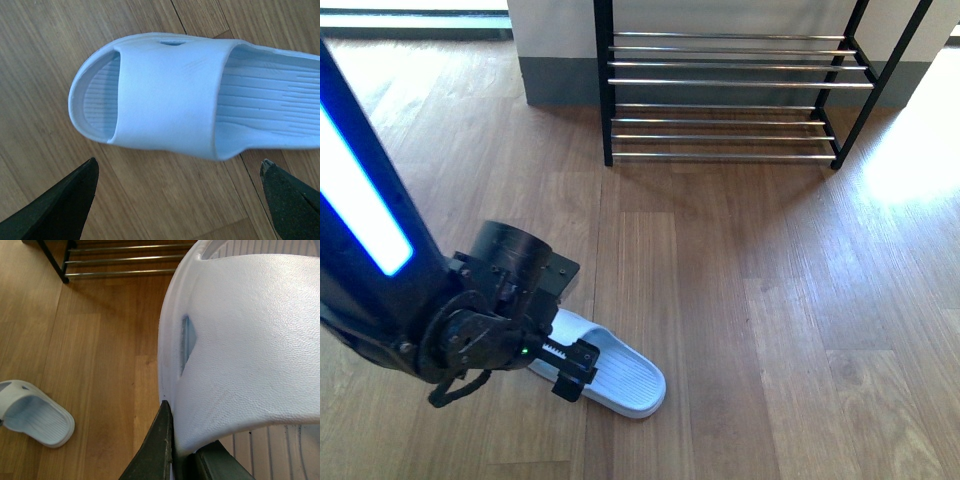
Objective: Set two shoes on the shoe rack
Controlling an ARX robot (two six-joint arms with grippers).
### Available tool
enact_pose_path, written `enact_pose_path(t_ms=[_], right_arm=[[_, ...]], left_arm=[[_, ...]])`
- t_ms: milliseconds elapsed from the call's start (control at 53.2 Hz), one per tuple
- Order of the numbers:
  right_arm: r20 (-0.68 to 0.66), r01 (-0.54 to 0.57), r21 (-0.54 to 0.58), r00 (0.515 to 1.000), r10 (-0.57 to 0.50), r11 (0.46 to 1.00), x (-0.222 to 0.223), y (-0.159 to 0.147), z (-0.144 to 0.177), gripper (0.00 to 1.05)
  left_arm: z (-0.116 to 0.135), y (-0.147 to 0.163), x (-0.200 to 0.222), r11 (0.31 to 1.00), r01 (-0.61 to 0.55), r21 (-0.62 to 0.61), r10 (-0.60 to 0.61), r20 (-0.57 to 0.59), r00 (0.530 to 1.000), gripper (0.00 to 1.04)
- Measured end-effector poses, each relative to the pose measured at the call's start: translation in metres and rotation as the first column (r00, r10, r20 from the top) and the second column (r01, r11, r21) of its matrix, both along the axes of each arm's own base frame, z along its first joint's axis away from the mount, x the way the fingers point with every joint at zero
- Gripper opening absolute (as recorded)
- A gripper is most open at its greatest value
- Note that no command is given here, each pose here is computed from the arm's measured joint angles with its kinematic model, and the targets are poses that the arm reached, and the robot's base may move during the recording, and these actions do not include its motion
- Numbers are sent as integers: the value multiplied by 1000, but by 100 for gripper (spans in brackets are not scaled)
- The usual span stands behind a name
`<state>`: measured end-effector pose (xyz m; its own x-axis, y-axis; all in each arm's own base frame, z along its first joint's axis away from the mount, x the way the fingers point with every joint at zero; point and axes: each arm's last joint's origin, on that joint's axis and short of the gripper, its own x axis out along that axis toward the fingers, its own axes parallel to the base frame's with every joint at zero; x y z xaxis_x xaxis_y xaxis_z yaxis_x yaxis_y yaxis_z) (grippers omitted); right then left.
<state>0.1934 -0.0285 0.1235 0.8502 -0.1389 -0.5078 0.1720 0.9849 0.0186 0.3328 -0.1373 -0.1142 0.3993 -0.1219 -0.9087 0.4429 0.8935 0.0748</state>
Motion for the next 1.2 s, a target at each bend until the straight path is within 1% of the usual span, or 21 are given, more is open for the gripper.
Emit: enact_pose_path(t_ms=[169,394,545,657,808,864,883,920,939,1014,1127,1164,1202], right_arm=[[0,0,0,1000,0,1000,0,0,0,1],[0,0,0,1000,0,1000,0,0,0,1],[0,0,0,1000,0,1000,0,0,0,1],[0,0,0,1000,0,1000,0,0,0,1],[0,0,0,1000,0,1000,0,0,0,1],[0,0,0,1000,0,1000,0,0,0,1],[0,0,0,1000,0,1000,0,0,0,1],[0,0,0,1000,0,1000,0,0,0,1],[0,0,0,1000,0,1000,0,0,0,1],[0,0,0,1000,0,1000,0,0,0,1],[0,0,0,1000,0,1000,0,0,0,1],[0,0,0,1000,0,1000,0,0,0,1],[0,0,0,1000,0,1000,0,0,0,1]], left_arm=[[-18,-18,9,999,-12,31,12,-10,1000,95],[-31,-25,12,998,-15,68,17,-22,1000,95],[-33,-26,13,996,-29,89,30,-11,999,95],[-33,-26,15,989,-50,142,48,17,999,95],[-36,-27,13,982,-47,181,46,10,999,95],[-37,-27,11,980,-34,194,35,-1,999,91],[-37,-27,11,980,-34,197,35,-2,999,91],[-37,-28,11,977,-25,213,26,-1,1000,97],[-37,-29,11,975,-20,219,20,-1,1000,97],[-37,-29,10,974,-14,224,15,-3,1000,95],[-38,-29,9,968,-5,250,9,-14,1000,95],[-38,-30,8,966,-1,258,5,-15,1000,93],[-38,-31,5,963,1,271,2,-14,1000,88]])
